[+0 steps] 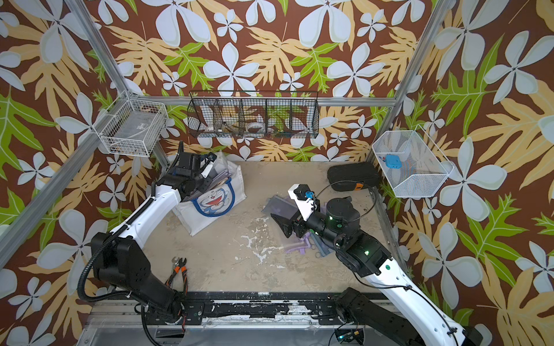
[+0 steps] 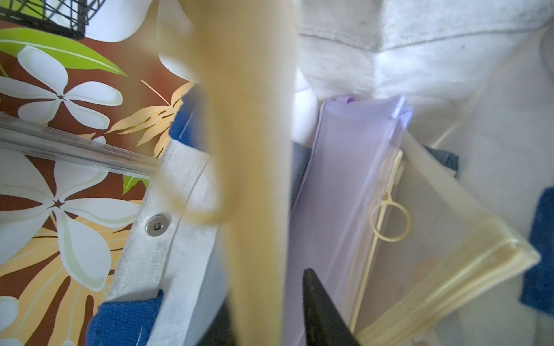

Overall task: Put the pencil pouch into the canvas bag
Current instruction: Place the pencil case in the canvas bag.

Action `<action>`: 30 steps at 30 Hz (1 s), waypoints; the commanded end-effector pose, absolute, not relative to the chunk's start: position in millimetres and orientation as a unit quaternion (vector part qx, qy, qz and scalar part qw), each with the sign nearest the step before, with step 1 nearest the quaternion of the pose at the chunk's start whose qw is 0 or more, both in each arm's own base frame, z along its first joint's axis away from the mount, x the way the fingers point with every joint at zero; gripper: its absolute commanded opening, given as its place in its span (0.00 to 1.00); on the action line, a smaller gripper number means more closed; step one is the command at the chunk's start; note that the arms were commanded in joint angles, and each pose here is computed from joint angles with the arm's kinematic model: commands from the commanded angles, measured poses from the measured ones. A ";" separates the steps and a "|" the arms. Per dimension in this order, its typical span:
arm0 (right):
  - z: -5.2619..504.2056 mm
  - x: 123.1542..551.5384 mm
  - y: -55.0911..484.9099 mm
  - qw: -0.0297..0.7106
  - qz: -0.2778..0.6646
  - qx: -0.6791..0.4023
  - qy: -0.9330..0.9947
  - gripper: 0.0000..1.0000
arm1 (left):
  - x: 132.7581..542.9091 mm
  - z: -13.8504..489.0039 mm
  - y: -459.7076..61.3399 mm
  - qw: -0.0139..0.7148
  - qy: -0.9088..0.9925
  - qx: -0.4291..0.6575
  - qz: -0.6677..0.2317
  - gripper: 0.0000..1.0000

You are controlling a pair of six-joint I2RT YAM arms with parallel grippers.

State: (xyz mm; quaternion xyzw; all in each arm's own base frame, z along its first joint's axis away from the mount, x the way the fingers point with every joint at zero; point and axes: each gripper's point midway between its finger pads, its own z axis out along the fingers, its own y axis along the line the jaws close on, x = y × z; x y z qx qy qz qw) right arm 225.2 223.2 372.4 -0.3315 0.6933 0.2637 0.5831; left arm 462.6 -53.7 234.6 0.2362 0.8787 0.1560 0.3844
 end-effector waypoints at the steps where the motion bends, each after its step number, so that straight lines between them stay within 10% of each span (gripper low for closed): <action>1: 381.1 227.0 221.8 0.599 0.259 -0.330 0.682 0.96 | 456.7 231.9 -54.5 0.367 0.897 0.209 0.133 0.51; 16: 375.1 232.1 222.8 0.591 0.258 -0.322 0.693 0.95 | 469.6 239.8 -99.8 0.405 0.892 0.200 0.007 0.51; 30: 371.1 239.8 224.8 0.583 0.255 -0.312 0.706 0.93 | 495.8 210.9 -103.1 0.392 0.895 0.212 0.030 0.01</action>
